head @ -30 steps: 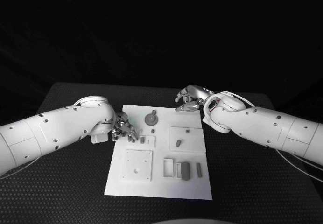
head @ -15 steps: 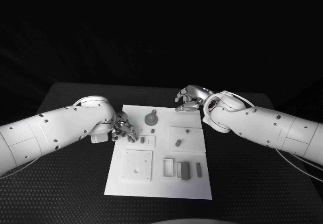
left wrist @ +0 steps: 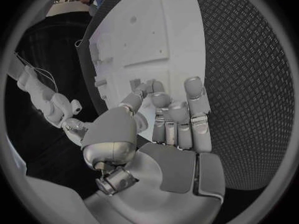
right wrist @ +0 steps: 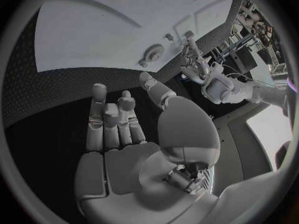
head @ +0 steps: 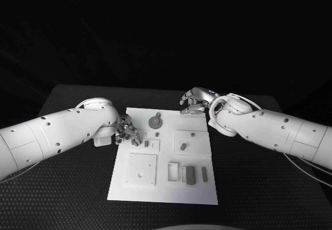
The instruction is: Assemble the parts on the task board
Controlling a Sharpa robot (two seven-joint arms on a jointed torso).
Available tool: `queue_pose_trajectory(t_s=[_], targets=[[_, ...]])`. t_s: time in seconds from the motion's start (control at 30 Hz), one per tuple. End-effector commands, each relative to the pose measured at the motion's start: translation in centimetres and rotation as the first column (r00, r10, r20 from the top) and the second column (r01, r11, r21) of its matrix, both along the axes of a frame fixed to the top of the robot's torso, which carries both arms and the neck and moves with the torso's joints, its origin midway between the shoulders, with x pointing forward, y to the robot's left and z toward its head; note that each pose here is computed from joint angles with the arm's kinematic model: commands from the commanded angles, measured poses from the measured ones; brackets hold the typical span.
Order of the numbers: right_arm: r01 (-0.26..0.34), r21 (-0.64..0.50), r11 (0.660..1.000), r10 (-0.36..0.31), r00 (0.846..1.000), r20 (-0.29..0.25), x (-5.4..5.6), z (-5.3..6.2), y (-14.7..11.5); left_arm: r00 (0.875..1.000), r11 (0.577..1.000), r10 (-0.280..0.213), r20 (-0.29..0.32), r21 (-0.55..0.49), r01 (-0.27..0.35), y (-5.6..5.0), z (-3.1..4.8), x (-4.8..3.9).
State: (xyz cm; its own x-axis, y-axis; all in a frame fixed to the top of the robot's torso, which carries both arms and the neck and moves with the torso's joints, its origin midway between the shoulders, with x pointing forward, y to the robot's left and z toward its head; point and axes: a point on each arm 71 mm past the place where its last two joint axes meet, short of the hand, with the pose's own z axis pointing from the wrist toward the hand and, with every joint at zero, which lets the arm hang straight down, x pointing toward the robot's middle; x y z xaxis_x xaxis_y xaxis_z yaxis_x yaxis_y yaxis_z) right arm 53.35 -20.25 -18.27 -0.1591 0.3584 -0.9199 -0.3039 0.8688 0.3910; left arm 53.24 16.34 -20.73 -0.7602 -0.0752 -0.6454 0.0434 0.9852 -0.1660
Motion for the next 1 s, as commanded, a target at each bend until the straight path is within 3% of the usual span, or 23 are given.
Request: queue_pose_trajectory(t_s=[0.03,1.0], targets=[[-0.012,-0.004,1.0,0.012,1.0,-0.003,-0.05,-0.04,0.11,1.0,1.0,-0.015,-0.013,0.013,0.016,-0.15,-0.03,-0.11],[-0.012,-0.003,1.0,0.012,1.0,-0.003,-0.08,-0.01,0.07,1.0,1.0,-0.004,-0.009,0.021,0.004,0.17,0.06,-0.02]])
